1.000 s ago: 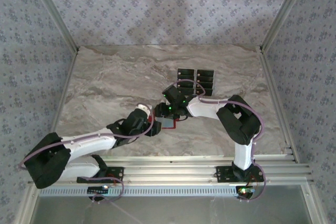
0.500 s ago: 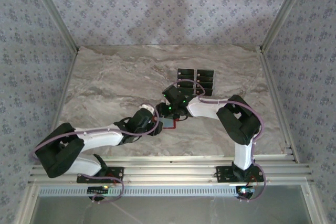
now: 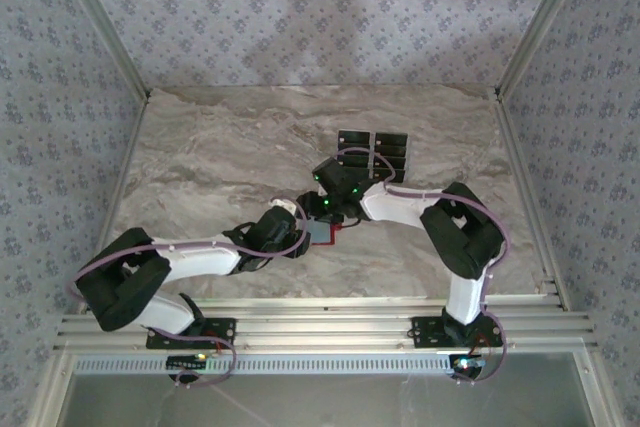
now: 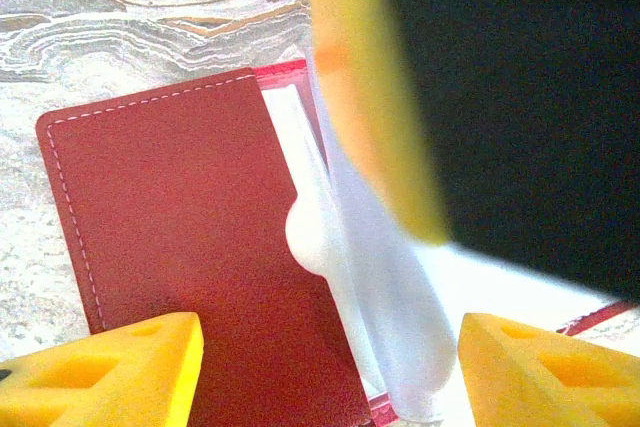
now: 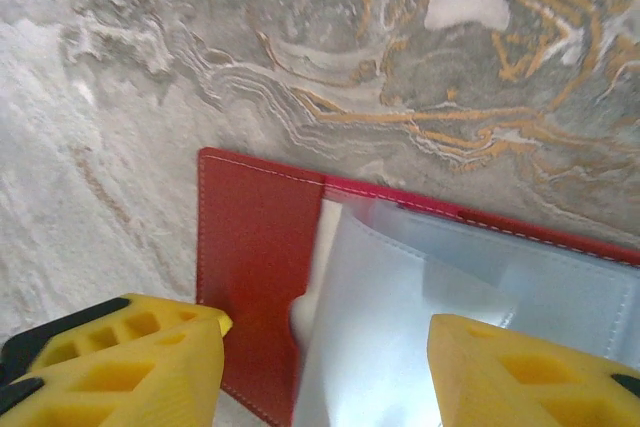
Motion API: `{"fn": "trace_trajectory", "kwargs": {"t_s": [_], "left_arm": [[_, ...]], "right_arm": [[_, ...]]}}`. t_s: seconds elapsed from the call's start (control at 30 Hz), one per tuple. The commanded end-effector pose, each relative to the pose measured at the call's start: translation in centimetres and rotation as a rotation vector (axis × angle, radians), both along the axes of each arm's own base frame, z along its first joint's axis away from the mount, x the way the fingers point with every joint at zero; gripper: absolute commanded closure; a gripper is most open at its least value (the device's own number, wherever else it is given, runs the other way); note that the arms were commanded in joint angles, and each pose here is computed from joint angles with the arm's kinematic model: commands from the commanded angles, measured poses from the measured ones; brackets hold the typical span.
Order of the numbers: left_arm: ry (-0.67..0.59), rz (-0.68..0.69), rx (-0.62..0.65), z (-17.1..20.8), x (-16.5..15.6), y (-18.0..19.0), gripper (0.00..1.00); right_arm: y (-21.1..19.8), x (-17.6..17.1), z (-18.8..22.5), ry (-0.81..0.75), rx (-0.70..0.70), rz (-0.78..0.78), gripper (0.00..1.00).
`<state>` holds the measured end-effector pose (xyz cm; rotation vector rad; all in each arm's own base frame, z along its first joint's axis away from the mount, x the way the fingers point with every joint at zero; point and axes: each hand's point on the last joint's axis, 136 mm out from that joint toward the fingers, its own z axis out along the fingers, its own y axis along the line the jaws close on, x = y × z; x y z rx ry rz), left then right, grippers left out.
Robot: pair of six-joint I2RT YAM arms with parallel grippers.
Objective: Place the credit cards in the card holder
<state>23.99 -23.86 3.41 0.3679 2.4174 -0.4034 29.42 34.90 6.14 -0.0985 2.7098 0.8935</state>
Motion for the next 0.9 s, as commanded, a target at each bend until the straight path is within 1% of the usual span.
{"fn": "trace_trajectory", "kwargs": {"t_s": [0.0, 0.53, 0.87], "left_arm": [[-0.027, 0.0, -0.012, 0.6, 0.5, -0.6, 0.32], [-0.026, 0.001, -0.011, 0.5, 0.5, -0.6, 0.32], [-0.026, 0.002, -0.011, 0.4, 0.5, -0.5, 0.32]], "right_arm": [[-1.2, -0.3, 1.0, 0.002, 0.0, -0.015, 0.42], [-2.5, -1.3, -1.9, 0.052, -0.032, -0.041, 0.41], [-2.1, -1.1, -2.6, 0.066, -0.031, -0.039, 0.41]]}}
